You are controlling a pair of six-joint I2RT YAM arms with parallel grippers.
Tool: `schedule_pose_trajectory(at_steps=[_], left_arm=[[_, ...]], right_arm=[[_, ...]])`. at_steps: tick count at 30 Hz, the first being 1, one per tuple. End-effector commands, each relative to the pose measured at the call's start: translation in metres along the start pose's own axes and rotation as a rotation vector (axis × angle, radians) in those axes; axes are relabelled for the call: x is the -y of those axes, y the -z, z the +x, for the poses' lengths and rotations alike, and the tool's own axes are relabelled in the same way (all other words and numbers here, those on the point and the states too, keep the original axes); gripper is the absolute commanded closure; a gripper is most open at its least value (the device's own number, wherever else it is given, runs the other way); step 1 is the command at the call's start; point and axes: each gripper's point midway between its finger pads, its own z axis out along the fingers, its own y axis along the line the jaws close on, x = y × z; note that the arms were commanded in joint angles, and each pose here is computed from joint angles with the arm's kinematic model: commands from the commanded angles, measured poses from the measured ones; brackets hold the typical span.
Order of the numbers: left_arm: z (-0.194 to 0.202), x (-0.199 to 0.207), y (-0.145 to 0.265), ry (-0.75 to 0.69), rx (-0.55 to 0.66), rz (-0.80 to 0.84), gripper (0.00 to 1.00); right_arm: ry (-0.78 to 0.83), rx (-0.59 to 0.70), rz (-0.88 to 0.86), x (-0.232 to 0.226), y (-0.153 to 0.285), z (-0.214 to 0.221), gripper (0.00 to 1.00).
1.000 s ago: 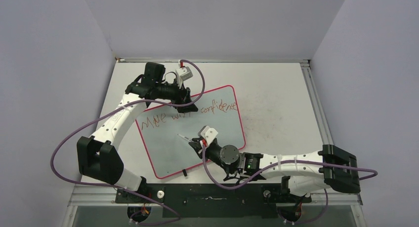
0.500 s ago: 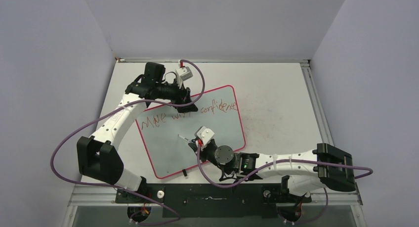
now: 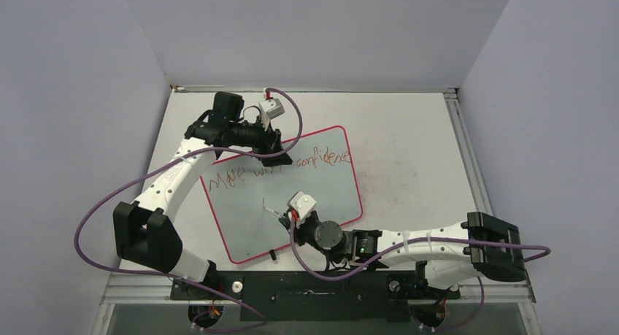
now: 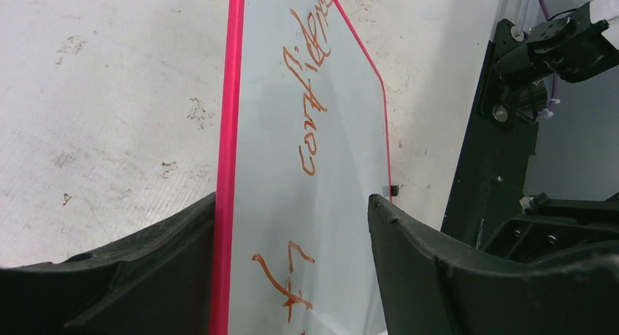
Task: Write a sentence on the whiteboard
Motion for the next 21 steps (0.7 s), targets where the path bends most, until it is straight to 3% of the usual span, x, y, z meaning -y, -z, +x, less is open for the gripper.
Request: schedule_pose_trajectory(at_steps=[1, 21], left_arm=[[-0.019, 0.007, 0.009, -0.061, 0.061, -0.001, 0.34], [-0.02, 0.009, 0.011, -0.068, 0.065, 0.0, 0.34]], right_arm=[[-0.026, 0.041, 0.081, 0.01, -0.004, -0.012, 0.95], [-0.023, 0.067, 0.187, 0.031, -0.008, -0.023, 0.95]])
